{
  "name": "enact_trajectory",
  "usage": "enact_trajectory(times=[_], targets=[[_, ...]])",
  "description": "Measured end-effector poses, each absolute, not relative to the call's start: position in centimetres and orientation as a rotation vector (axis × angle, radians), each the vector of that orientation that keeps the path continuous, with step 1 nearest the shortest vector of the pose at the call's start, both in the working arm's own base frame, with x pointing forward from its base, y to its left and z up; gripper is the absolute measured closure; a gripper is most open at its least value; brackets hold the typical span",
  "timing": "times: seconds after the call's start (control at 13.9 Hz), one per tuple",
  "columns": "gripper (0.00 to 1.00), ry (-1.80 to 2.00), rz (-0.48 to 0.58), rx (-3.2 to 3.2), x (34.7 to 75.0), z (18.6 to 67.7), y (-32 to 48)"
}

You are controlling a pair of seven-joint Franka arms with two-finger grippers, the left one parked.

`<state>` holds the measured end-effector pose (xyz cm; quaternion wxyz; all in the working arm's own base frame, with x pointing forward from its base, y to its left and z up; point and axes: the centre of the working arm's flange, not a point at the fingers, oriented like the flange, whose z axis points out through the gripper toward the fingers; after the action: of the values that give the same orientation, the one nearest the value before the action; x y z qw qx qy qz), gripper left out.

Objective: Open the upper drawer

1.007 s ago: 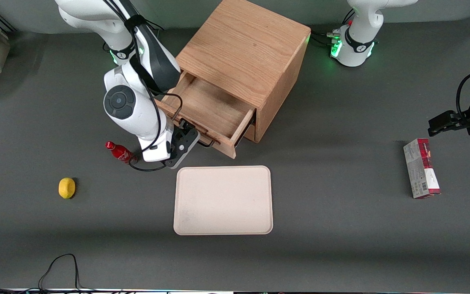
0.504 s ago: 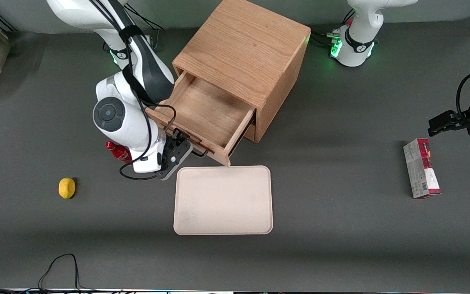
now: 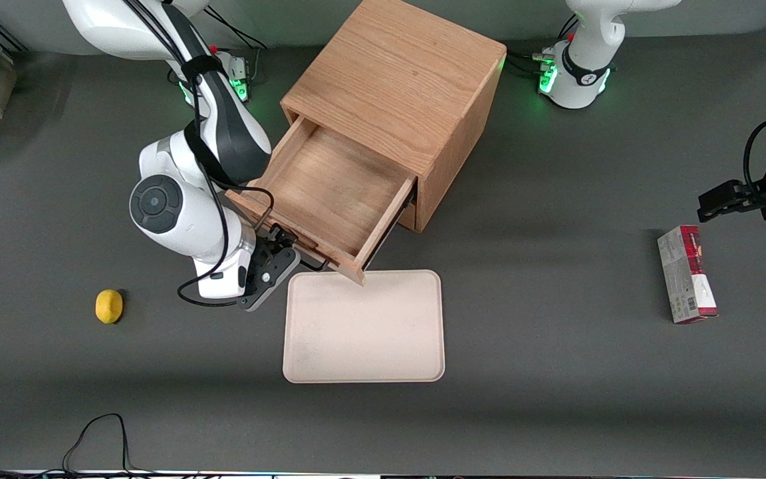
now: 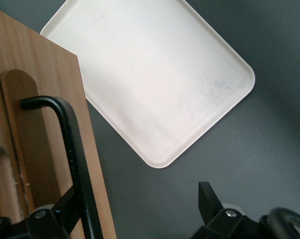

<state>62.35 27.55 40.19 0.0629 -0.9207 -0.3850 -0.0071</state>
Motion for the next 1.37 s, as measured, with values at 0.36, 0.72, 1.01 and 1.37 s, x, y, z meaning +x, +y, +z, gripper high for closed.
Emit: enact_trajectory(times=[0.36, 0.72, 1.01, 1.37], targets=[[0.0, -1.146, -0.039, -2.794, 63.5, 40.3, 26.6], [0.0, -1.144, -0.047, -2.789, 64.2, 43.5, 26.6], [0.0, -1.07, -0.029, -2.812, 64.6, 48.4, 25.3], [0.0, -0.635, -0.048, -2.968, 64.3, 56.5, 18.6]])
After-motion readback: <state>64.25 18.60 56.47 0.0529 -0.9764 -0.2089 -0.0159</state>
